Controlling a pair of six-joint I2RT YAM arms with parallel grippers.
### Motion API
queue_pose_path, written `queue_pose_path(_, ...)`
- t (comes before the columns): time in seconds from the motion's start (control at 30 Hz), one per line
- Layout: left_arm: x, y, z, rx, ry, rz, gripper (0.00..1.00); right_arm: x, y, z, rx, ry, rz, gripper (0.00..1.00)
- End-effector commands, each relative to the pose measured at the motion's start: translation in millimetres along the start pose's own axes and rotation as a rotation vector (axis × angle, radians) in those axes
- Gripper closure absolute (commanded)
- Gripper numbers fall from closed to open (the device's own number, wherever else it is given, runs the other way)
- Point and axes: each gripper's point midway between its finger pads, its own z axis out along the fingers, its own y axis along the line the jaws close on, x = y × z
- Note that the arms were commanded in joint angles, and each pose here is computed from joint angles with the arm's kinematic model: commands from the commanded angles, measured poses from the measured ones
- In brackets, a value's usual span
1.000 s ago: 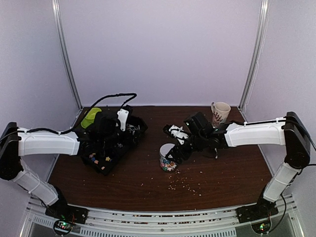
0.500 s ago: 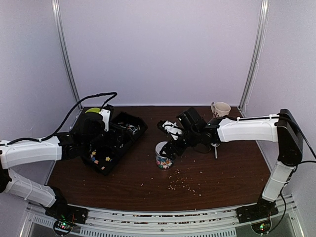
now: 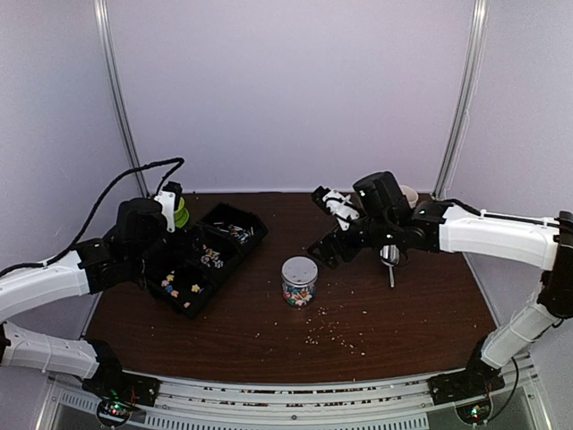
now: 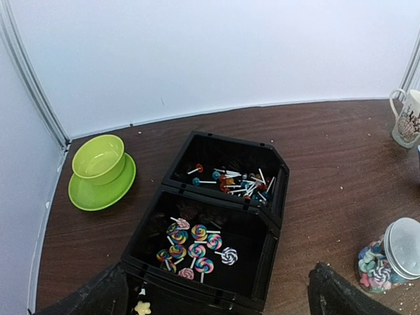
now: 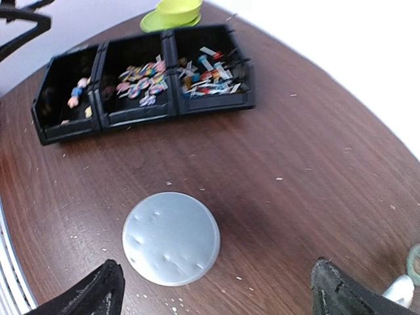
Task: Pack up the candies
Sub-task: Reset both arms
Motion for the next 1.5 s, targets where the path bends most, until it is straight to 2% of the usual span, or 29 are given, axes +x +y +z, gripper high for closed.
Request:
queue_pose_path(0.0, 0.1, 16.3, -10.5, -0.035, -0.001, -0.056, 0.02, 7.3, -38.7, -32.5, 0.126, -0.052, 0.112, 0.01)
queue_pose_path(0.2, 1.2, 31.7, -28.9, -0.068, 0.005, -0.085, 0.02, 21.0, -88.3, -98.2, 0.335, -0.175, 0.241, 0.0)
queue_pose_path(0.3, 2.8, 40.1, -39.8, -0.083, 0.005, -0.09, 0.02, 38.7, -112.3, -127.9, 0.47, -0.193, 0.302, 0.01)
queue_pose_path(0.47, 5.8, 50.9, -58.2, -0.086, 0.001, -0.1, 0.02, 64.1, -130.8, -171.3, 0.618, -0.21, 0.337, 0.0)
queue_pose_path(0.7, 7.4, 76.9, -82.4, -0.161, -0.023, -0.044, 0.02, 82.9, -140.7, -218.6, 0.747, -0.299, 0.372, 0.0)
queue_pose_path(0.87, 10.0, 85.3, -94.9, -0.165, -0.045, -0.028, 0.02, 90.1, -137.0, -226.1, 0.741, -0.31, 0.376, 0.0)
queue_pose_path(1.1, 19.2, 99.2, -110.7, -0.178, -0.102, -0.047, 0.02, 104.3, -131.6, -214.3, 0.709, -0.234, 0.346, 0.01)
queue_pose_path(1.47, 27.1, 101.8, -109.0, -0.201, -0.052, -0.001, 0.02, 106.9, -124.6, -216.7, 0.67, -0.291, 0.353, 0.01)
